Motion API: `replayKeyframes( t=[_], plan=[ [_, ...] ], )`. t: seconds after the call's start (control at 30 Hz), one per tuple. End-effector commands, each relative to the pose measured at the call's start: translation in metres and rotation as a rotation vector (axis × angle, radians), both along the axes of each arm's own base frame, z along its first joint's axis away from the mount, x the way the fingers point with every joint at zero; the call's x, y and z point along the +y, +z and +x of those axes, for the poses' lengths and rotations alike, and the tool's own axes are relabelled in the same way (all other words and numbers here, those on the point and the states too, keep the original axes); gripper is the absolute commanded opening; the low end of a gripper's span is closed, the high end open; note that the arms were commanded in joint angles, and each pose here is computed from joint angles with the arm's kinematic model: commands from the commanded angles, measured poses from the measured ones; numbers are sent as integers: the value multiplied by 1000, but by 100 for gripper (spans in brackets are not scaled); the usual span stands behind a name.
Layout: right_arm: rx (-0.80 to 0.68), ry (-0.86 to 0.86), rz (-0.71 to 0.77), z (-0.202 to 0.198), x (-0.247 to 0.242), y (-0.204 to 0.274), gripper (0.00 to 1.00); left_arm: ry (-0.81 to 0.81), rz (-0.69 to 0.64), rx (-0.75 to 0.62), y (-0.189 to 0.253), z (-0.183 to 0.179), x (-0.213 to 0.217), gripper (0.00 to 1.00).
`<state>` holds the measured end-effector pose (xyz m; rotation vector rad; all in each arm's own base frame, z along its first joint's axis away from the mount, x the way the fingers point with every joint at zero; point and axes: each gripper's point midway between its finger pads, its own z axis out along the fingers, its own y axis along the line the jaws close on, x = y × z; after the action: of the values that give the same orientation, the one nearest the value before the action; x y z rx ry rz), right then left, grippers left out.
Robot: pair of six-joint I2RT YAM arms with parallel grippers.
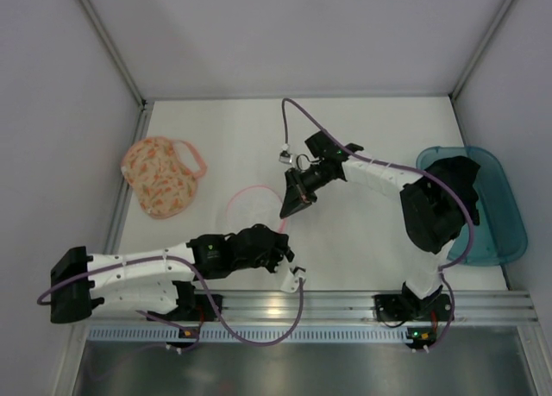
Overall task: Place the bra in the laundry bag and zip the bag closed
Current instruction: Zip the laundry bag at the center of the board.
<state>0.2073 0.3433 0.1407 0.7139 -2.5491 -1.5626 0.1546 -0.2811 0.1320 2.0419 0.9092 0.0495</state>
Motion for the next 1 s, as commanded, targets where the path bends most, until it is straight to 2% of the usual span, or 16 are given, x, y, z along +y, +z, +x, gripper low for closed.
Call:
replayKeyframes(
  t=[0.0, 0.27, 0.43, 0.47, 0.5, 0.57, 0.6, 0.7, 0.83, 0.97],
  plan=[
    [-84, -6, 53, 23, 3, 19, 0, -63, -53, 4, 15, -11, -3, 0],
    [-157, -65, 82, 73, -2, 31, 0, -132, -1, 84, 1, -34, 13, 0],
    [-149, -70, 66, 85, 2, 24, 0, -171, 13, 93, -5, -43, 16, 0],
    [-145, -76, 62, 87, 2, 25, 6, -157, 14, 106, -5, -42, 13, 0],
    [-135, -73, 57, 84, 2, 24, 22, -137, 18, 108, -5, -39, 12, 0],
    [-128, -74, 46, 79, -3, 25, 43, -70, -11, 136, 3, -32, 2, 0],
    [-147, -78, 47, 77, -6, 31, 59, -18, -24, 121, 7, -23, 0, 0],
    [-139, -82, 20, 64, -21, 35, 70, 65, -82, 113, 23, -9, -9, 0],
    [-101, -84, 8, 46, -39, 36, 70, 99, -139, 145, 37, -6, -18, 0],
    [-51, -57, 67, 29, -33, 41, 69, 100, -156, 161, 43, -5, -23, 0]
  ],
)
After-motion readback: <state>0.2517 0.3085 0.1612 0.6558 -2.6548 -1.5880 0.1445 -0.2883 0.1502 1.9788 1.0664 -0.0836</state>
